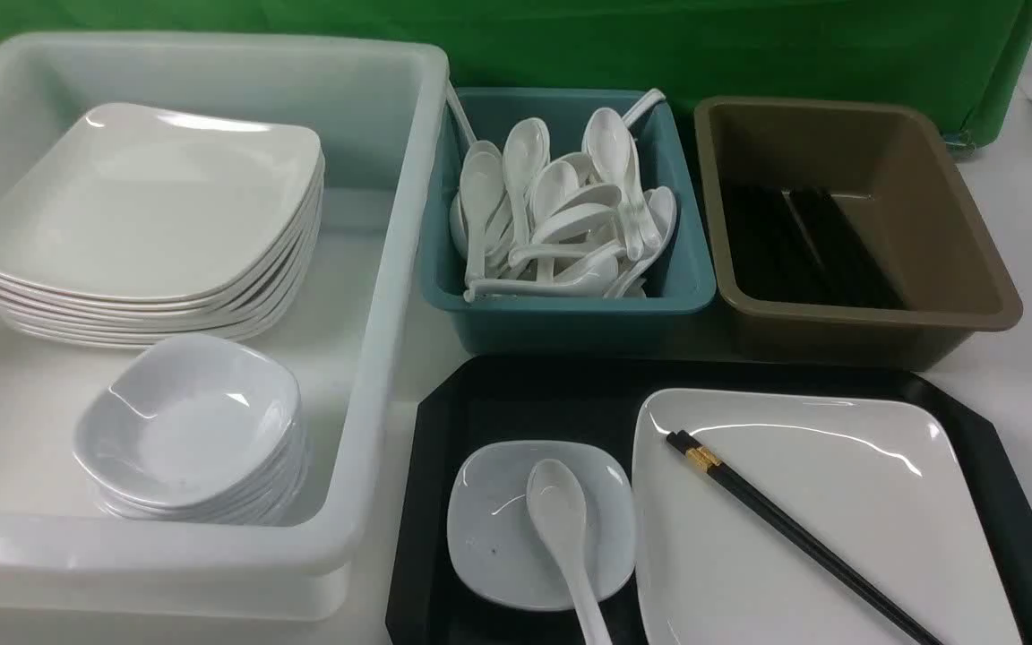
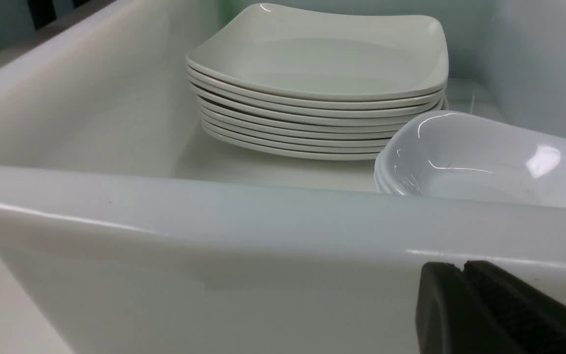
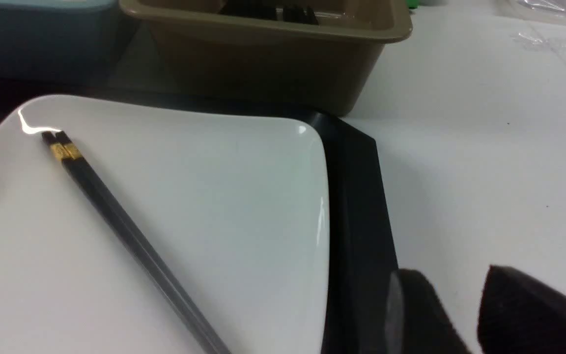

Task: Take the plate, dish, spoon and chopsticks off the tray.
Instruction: Use the right arm to grab a pair of chopsticks from the plate

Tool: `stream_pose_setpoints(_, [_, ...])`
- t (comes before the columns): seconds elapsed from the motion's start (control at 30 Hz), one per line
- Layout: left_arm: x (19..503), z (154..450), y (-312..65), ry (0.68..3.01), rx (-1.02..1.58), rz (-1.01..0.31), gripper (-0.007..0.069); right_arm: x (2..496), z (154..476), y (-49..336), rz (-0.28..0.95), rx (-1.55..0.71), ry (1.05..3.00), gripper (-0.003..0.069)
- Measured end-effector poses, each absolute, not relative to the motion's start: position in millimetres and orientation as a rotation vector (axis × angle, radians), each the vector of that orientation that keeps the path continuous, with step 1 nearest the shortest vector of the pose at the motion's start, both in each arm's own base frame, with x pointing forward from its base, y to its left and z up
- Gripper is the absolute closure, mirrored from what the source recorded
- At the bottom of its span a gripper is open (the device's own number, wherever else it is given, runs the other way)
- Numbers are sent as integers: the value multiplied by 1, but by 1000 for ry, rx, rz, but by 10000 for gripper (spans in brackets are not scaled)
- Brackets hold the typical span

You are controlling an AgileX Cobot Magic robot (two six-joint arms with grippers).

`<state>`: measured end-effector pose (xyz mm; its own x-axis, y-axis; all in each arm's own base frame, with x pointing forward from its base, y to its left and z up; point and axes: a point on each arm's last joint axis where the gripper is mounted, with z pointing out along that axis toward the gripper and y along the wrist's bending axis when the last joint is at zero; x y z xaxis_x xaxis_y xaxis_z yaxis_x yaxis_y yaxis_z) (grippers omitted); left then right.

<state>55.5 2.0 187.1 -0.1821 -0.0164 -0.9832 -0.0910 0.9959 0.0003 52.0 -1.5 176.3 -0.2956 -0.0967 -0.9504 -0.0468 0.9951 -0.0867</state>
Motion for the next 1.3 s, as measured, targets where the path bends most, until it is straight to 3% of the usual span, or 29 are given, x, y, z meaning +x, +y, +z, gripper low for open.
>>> stream_pose_setpoints(1.07, [56, 192, 4, 1693, -102, 72, 608, 52, 176, -1, -49, -104, 1870, 417])
stream_pose_setpoints(1.3, [55, 212, 11, 1414, -462, -209, 608, 52, 176, -1, -49, -104, 1870, 417])
